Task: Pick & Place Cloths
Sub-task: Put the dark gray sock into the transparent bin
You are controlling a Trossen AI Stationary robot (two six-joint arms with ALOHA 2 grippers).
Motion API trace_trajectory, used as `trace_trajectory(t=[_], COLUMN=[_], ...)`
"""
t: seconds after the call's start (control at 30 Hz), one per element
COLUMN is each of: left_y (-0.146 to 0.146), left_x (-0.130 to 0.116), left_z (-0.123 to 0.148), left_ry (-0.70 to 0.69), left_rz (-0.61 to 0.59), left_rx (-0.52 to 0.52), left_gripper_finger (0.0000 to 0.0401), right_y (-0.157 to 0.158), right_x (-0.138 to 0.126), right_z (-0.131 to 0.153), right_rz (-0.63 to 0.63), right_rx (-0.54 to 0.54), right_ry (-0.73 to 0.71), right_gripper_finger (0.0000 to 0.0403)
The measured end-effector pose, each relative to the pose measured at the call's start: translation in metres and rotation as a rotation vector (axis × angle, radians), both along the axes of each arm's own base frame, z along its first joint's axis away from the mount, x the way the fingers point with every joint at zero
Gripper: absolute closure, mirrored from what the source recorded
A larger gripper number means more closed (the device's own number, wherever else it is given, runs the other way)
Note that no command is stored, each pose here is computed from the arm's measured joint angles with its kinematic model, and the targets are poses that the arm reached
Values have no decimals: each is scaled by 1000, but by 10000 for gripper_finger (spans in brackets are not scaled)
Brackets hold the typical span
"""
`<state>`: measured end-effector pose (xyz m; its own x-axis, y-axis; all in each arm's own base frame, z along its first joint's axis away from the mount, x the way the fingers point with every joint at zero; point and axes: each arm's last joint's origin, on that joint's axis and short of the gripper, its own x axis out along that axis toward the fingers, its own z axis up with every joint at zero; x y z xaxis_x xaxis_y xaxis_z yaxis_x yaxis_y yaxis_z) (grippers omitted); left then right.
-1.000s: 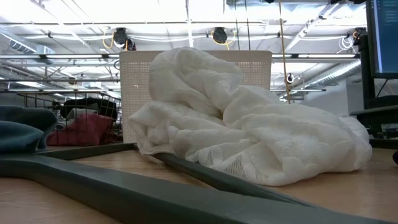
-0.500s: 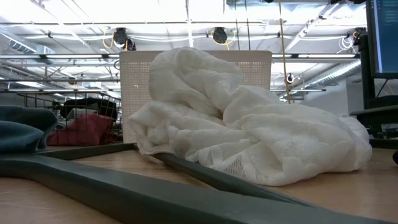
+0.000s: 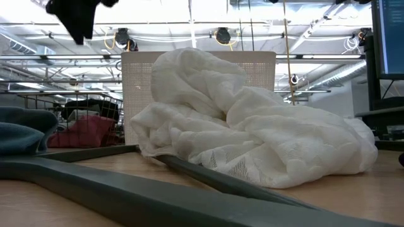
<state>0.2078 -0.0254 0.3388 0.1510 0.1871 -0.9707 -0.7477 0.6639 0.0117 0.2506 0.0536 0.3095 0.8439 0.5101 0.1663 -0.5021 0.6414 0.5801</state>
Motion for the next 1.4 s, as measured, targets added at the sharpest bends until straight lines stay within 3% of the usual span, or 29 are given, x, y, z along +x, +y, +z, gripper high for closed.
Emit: trace_trajectory(t=[0.23,0.47,0.83,0.97,1.4], left_y=[4,3,1,0,-2], left_x=[1,4,-4,-1,8], left_z=[-44,-74,-105,-113,-128], left_ry=[101,86,157,122,185], left_rz=[79,100,181,201,184], left_rx=[-91,-128,-213,-246,-248], left_gripper_finger=[198,193,165,151,132], right_y=[0,0,0,0,0], right_x=[0,0,0,0,0], right_z=[0,0,0,0,0], right_rz=[0,0,-2,-3,-3], right_rx=[0,1,1,1,1], right_ry=[0,0,0,0,0], right_gripper_finger=[293,293,293,293,293])
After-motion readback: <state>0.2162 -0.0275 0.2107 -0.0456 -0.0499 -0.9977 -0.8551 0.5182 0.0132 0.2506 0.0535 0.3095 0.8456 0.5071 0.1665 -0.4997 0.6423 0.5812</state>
